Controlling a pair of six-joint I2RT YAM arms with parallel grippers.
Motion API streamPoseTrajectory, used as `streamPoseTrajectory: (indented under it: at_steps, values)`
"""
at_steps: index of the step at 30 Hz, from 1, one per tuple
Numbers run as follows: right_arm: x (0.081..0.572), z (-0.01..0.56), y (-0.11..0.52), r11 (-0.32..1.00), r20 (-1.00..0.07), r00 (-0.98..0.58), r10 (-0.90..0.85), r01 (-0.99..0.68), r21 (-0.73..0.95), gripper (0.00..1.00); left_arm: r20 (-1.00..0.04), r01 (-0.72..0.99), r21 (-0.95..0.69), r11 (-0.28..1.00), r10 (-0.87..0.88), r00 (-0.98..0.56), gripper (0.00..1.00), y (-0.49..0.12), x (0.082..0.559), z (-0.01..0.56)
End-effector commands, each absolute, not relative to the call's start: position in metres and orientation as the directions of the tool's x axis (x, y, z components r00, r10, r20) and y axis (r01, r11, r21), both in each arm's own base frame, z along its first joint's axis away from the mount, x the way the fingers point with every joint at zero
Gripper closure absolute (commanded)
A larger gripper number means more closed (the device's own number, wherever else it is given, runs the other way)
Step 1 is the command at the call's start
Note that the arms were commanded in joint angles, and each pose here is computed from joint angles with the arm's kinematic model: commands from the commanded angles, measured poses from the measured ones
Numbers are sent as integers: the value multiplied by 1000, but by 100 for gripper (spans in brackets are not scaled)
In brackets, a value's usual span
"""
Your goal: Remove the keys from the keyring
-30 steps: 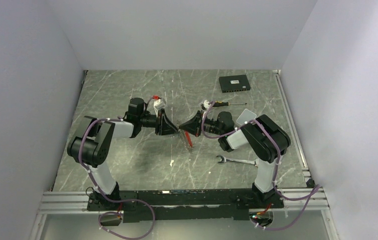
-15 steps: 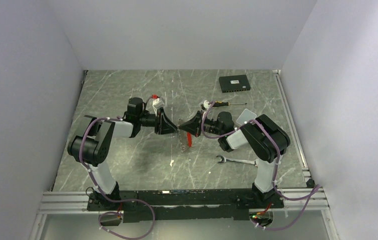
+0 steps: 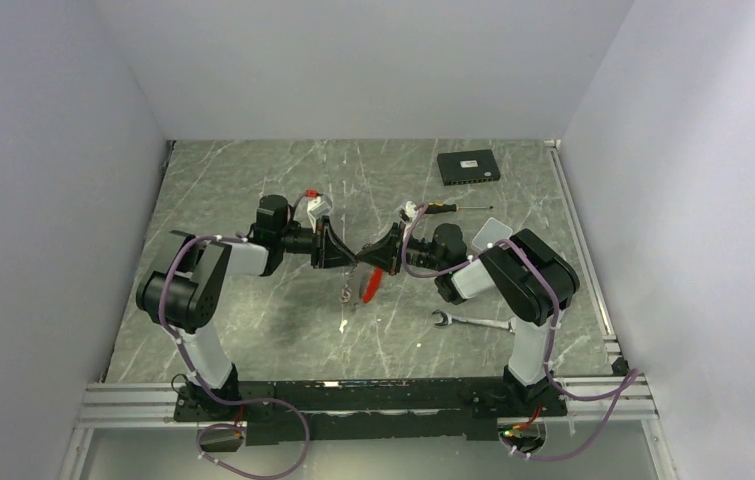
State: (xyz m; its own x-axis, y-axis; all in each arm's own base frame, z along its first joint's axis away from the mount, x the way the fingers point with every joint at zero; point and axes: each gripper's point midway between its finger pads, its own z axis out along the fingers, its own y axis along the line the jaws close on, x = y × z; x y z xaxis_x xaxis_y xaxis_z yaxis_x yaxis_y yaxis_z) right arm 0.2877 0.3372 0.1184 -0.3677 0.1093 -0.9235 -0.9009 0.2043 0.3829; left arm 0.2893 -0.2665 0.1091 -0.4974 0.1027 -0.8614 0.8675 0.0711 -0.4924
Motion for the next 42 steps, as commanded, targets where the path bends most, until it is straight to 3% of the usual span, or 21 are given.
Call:
streamPoseTrajectory:
  at_steps: [1,5,8,13,17,29,34,37,42]
  values:
    - [289,138,344,163,-939,-314,143,-928,335,100,-875,880,-475,14,105,-473,82,-273,284,117]
    - [291,135,342,160,-940,-318,125,-928,336,100,-875,883,-468,33,119,-469,99,-269,286,114]
    - [295,125,339,149,-934,-350,76,-922,358,98,-879,894,-444,68,159,-449,100,-265,291,111]
    - [294,113,333,136,-936,-352,-1,-927,349,67,-881,915,-377,145,249,-403,100,-255,296,100]
    - [291,104,332,126,-930,-364,-49,-926,356,55,-878,929,-315,194,312,-363,100,-247,302,88]
    - [297,74,325,195,-899,-418,-132,-900,389,46,-858,915,-337,222,328,-396,100,-243,295,82]
    - [304,66,323,290,-874,-455,-172,-871,397,45,-843,898,-357,257,327,-428,100,-243,299,82]
    - [312,62,313,419,-841,-522,-142,-802,426,34,-837,876,-397,274,285,-468,100,-246,299,84]
    - [310,56,310,487,-813,-564,-144,-755,438,30,-829,849,-428,311,240,-506,100,-248,303,83]
